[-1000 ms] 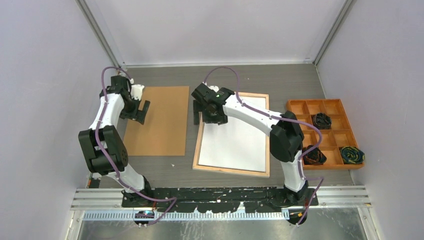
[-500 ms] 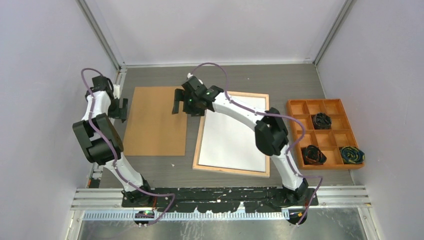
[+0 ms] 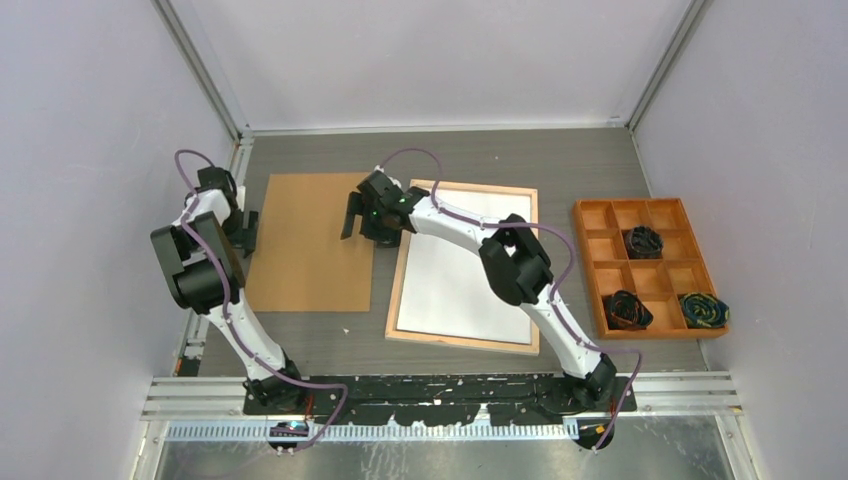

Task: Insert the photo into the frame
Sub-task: Pick up the photo frame item at the center of the board.

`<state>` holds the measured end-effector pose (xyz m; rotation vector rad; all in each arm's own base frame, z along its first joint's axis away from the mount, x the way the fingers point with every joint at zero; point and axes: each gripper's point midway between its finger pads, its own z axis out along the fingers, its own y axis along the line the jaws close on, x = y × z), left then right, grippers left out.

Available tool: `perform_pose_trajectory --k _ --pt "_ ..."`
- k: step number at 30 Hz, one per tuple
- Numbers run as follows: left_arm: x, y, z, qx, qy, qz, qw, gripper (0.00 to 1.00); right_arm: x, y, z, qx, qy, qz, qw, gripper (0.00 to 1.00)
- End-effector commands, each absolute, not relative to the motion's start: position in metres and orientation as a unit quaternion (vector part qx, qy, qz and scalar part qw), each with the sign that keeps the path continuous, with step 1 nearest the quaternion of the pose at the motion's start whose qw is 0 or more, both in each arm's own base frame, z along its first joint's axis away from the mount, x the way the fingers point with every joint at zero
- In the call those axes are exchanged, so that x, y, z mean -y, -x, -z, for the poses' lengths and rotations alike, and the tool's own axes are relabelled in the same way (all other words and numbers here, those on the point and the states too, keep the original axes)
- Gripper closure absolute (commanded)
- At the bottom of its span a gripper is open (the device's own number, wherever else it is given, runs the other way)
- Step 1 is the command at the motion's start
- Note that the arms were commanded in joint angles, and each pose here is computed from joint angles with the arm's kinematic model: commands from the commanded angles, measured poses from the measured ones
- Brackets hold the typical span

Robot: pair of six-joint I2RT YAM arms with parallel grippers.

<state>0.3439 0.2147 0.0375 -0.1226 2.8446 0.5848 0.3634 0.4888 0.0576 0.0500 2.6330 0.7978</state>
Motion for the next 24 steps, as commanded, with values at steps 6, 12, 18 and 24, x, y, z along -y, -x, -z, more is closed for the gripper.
perform_pose_trajectory --k 6,12,18,24 --pt "-0.164 -0.341 -0.01 -0.988 -0.024 -0.109 0.108 0.04 -0.495 -0.365 -0.035 -0.936 -0.061 -0.292 0.185 0.03" --pt "-0.136 -0.335 -0.001 -0.992 -0.06 -0.068 0.089 0.05 -0.515 -0.365 -0.052 -0.916 -0.084 -0.354 0.167 0.04" --pt "-0.125 -0.332 0.005 -0.992 -0.084 -0.054 0.075 0.07 -0.541 -0.364 -0.139 -0.848 -0.121 -0.492 0.155 0.04" --pt "-0.114 -0.332 -0.002 -0.99 -0.11 -0.047 0.079 0.08 -0.539 -0.347 -0.231 -0.787 -0.112 -0.582 0.17 0.05"
